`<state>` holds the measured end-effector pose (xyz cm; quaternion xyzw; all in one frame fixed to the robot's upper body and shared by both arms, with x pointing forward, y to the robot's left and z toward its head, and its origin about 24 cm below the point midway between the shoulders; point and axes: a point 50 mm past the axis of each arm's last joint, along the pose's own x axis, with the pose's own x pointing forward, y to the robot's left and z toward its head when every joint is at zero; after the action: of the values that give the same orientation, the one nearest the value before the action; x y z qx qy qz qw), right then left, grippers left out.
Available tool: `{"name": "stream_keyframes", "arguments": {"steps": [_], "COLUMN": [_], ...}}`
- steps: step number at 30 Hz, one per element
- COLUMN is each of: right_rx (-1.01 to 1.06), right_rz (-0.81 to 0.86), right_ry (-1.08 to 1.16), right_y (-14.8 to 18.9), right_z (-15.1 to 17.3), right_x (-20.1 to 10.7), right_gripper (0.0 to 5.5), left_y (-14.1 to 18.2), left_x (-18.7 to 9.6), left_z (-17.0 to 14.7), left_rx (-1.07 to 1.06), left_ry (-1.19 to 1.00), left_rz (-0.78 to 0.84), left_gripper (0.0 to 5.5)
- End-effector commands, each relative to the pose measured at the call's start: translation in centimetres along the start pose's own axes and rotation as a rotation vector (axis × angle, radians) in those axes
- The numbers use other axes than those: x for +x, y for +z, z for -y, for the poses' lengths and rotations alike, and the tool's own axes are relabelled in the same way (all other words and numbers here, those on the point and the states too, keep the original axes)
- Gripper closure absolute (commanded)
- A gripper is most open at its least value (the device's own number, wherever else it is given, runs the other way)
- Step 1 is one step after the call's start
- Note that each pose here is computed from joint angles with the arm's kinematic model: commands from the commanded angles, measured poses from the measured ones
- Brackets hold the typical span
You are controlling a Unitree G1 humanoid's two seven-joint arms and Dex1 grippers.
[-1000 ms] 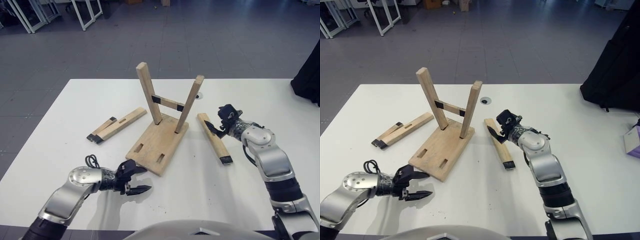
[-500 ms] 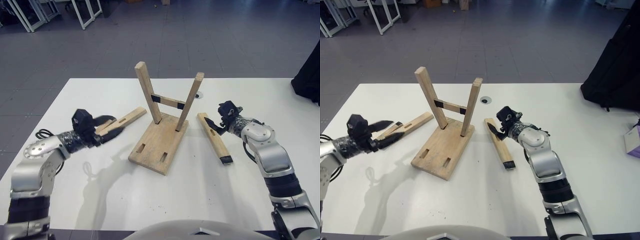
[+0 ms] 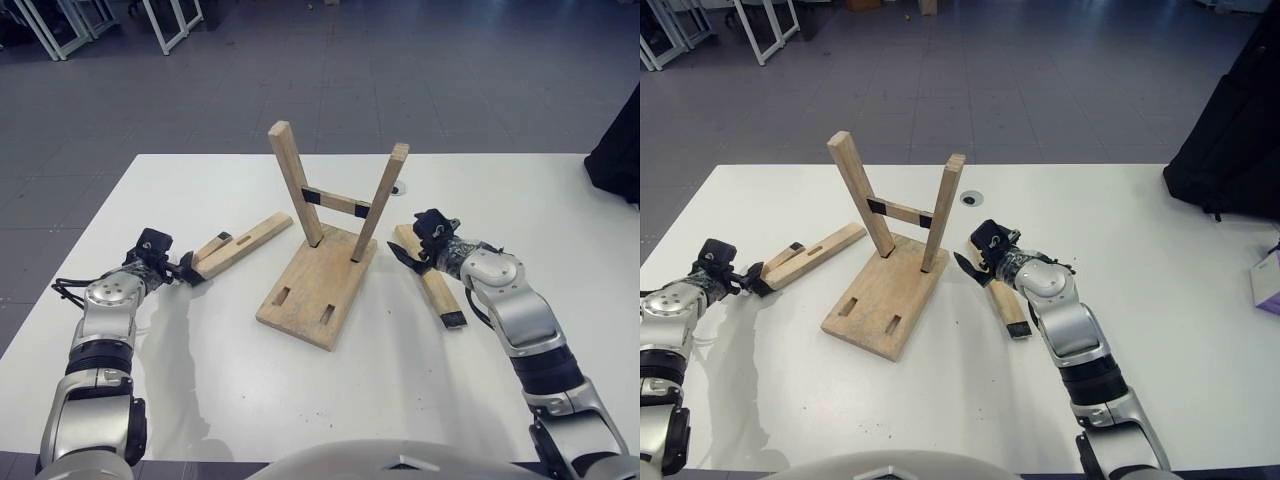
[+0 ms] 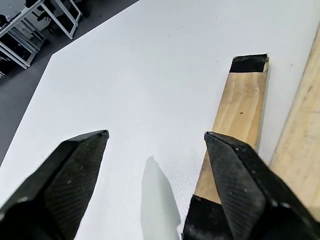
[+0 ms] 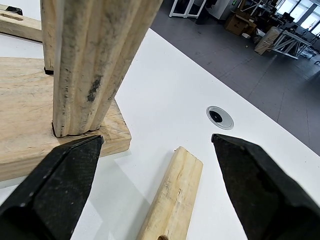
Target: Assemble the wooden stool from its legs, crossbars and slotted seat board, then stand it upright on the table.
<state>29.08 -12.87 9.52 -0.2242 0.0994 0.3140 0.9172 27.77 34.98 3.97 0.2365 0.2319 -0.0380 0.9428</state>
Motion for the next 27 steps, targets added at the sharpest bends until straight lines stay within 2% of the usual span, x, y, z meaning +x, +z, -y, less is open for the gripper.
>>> {"name": "stream_keyframes", "arguments": {"steps": [1, 6, 13, 21, 27], "right_rx": [-0.012, -0.016, -0.013, -0.015, -0.012], "right_rz": [0.01, 0.012, 0.008, 0.006, 0.003], "right_ry": [0.002, 0.004, -0.004, -0.012, -0.019], "right_y": [0.3, 0.3, 0.2, 0.1, 0.0], "right_z": [-0.2, -0.4, -0.6, -0.7, -1.0], "right_x": [0.1, 0.1, -0.2, -0.3, -0.6], "right_gripper": [1.51, 1.51, 1.51, 1.51, 1.51], "left_y": [0.2, 0.0, -0.4, -1.8, -2.6], "left_x": [0.4, -0.6, -2.3, -3.7, -5.4], "left_z": [1.0, 2.2, 2.3, 5.7, 6.9], "left_rx": [0.051, 0.073, 0.063, -0.003, -0.053], "left_ry": [-0.094, -0.208, -0.209, -0.232, -0.216], "left_rz": [-0.006, 0.035, 0.021, -0.015, -0.044], "left_gripper": [1.96, 1.96, 1.96, 1.96, 1.96]}}
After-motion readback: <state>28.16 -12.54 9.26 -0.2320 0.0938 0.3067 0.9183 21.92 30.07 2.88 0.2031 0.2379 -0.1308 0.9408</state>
